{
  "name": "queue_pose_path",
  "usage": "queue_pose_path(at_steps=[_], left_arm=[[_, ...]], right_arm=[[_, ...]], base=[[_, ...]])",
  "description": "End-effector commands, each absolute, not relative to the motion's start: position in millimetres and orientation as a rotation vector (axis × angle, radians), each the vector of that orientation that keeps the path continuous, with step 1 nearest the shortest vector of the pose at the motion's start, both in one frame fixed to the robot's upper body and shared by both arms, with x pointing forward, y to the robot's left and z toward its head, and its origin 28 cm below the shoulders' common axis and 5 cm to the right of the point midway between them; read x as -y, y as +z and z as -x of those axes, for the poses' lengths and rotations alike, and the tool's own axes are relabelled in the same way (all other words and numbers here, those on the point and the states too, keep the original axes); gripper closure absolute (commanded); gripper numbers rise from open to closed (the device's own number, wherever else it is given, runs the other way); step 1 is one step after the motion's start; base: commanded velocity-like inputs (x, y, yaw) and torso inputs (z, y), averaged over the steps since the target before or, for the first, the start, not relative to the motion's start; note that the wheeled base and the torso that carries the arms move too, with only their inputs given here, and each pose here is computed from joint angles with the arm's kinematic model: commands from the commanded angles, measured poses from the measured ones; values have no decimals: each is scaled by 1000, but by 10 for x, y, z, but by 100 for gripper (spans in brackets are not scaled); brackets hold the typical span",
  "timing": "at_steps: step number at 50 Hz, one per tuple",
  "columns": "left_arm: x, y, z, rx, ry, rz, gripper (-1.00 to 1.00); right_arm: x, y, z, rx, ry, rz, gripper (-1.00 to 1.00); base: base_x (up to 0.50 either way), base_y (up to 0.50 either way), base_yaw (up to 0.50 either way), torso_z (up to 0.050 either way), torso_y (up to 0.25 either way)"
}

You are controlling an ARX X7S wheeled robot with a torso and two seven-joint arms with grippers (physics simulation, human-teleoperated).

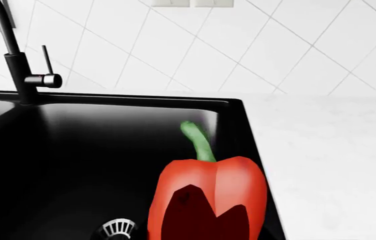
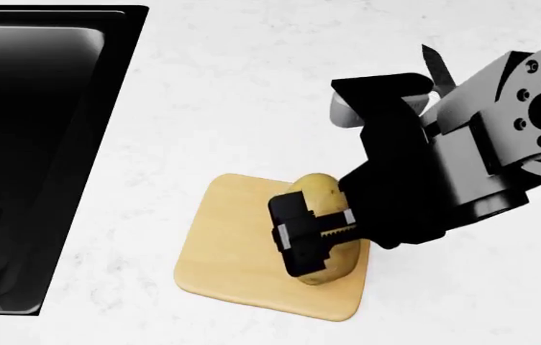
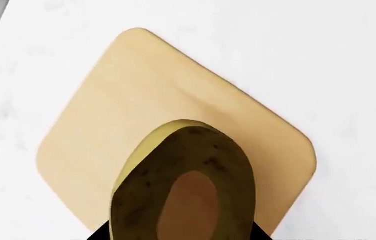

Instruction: Pick the vegetables from the sink and place them on the cutting board.

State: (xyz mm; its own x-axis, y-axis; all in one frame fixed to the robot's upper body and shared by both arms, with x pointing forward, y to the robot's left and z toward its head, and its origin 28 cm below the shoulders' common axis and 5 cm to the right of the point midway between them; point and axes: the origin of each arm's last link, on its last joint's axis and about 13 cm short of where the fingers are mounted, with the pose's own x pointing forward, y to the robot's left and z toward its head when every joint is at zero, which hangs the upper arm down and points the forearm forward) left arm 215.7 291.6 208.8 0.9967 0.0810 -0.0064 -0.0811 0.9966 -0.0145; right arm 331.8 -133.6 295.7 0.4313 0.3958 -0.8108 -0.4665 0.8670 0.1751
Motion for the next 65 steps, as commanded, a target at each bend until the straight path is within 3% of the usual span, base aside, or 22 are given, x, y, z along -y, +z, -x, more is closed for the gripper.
queue_pose_path(at_steps=[1,18,27,34,39,46,47,55,58,65], left_arm=[[-2880,2125,-2184,31,52,70,100],[-2859,2164,-2179,36,39,71,100],[-2778,2203,-2213,38,3,64,100],[-2632,2312,-2292,45,-67,35,100],[-2495,2426,-2312,52,-129,19,100],[-2302,2456,-2316,19,-206,61,100],[-2270,2493,-2302,33,-221,59,100],[-1951,2678,-2358,41,-360,-9,100],[-1831,2609,-2431,-70,-374,-20,100],[-1534,2513,-2374,-92,-466,-59,100]], right_arm=[[1329,2963,-3316,-980,517,77,-100],[1344,3533,-3159,-802,526,32,-100],[1446,3932,-2831,-478,476,-29,-100],[1337,3329,-2403,-122,284,61,-100],[1272,2666,-2081,-27,136,113,-100],[1258,2641,-1552,124,-57,185,-100],[1238,2636,-1513,156,-42,101,-100],[1300,2660,-1486,227,-78,48,-100],[1298,2653,-1445,238,-45,-27,-100],[1338,2693,-1366,253,-74,-8,-100]], base=[[0,0,0,0,0],[0,0,0,0,0],[0,0,0,0,0],[0,0,0,0,0],[0,0,0,0,0],[0,0,0,0,0],[0,0,0,0,0],[0,0,0,0,0],[0,0,0,0,0],[0,0,0,0,0]])
